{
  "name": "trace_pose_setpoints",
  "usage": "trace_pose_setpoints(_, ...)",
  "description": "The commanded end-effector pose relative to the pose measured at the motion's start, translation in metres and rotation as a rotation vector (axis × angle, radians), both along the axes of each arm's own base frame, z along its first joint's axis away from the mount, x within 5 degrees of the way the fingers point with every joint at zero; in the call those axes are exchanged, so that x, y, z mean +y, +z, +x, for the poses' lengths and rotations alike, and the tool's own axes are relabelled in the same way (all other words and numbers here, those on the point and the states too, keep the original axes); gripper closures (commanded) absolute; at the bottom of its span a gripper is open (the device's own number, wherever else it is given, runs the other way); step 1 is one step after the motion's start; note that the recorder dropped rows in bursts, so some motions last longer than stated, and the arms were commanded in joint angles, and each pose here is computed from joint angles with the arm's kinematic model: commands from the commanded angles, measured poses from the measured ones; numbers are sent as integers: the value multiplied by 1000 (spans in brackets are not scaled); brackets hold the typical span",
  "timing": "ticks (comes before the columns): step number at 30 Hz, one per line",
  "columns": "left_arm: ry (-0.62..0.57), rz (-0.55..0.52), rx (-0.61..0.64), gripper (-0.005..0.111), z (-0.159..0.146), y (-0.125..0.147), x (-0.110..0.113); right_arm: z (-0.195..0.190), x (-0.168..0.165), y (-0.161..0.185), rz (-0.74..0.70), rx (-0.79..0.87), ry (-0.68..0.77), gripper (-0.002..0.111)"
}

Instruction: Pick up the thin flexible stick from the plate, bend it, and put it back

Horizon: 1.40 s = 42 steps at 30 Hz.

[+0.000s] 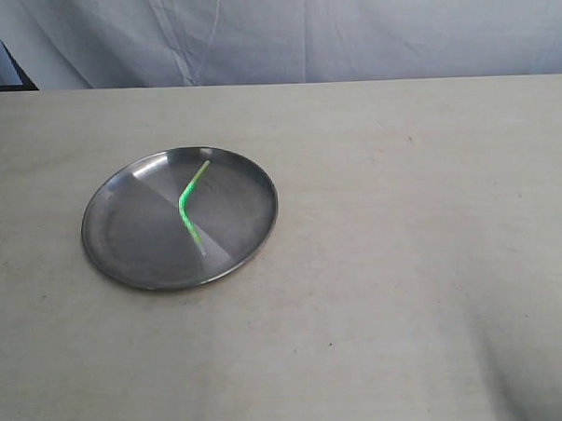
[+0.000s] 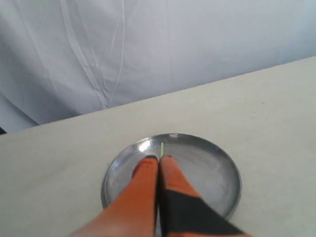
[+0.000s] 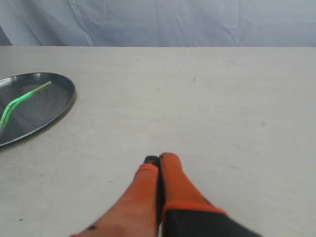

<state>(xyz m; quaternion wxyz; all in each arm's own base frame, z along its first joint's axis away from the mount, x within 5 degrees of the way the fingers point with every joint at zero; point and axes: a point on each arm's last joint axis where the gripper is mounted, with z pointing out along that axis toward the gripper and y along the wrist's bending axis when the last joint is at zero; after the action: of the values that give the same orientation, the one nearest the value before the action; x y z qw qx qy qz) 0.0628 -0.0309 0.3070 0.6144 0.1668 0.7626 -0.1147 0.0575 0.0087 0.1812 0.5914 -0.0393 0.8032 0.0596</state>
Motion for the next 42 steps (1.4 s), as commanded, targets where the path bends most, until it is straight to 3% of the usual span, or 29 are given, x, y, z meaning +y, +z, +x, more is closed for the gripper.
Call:
trace_pose_setpoints(1, 105, -80, 58, 107, -8, -21, 9, 0, 0, 0, -3, -12, -5, 109)
trace_pose_setpoints(4, 185, -105, 45, 107, -12, -43, 17, 0, 0, 0, 1, -12, -5, 109)
trace_pose_setpoints(11, 192, -109, 11, 107, -14, -85, 18, 0, 0, 0, 1, -12, -5, 109)
trace_pose_setpoints(20, 192, -144, 96, 107, -11, -125, 16, 0, 0, 0, 1, -12, -5, 109)
trace_pose_setpoints(30, 199, -194, -48, 107, -9, -112, 17, 0, 0, 0, -1, -12, -5, 109)
trace_pose_setpoints(42, 200, -182, -55, 107, -9, -112, 18, 0, 0, 0, -1, -12, -5, 109)
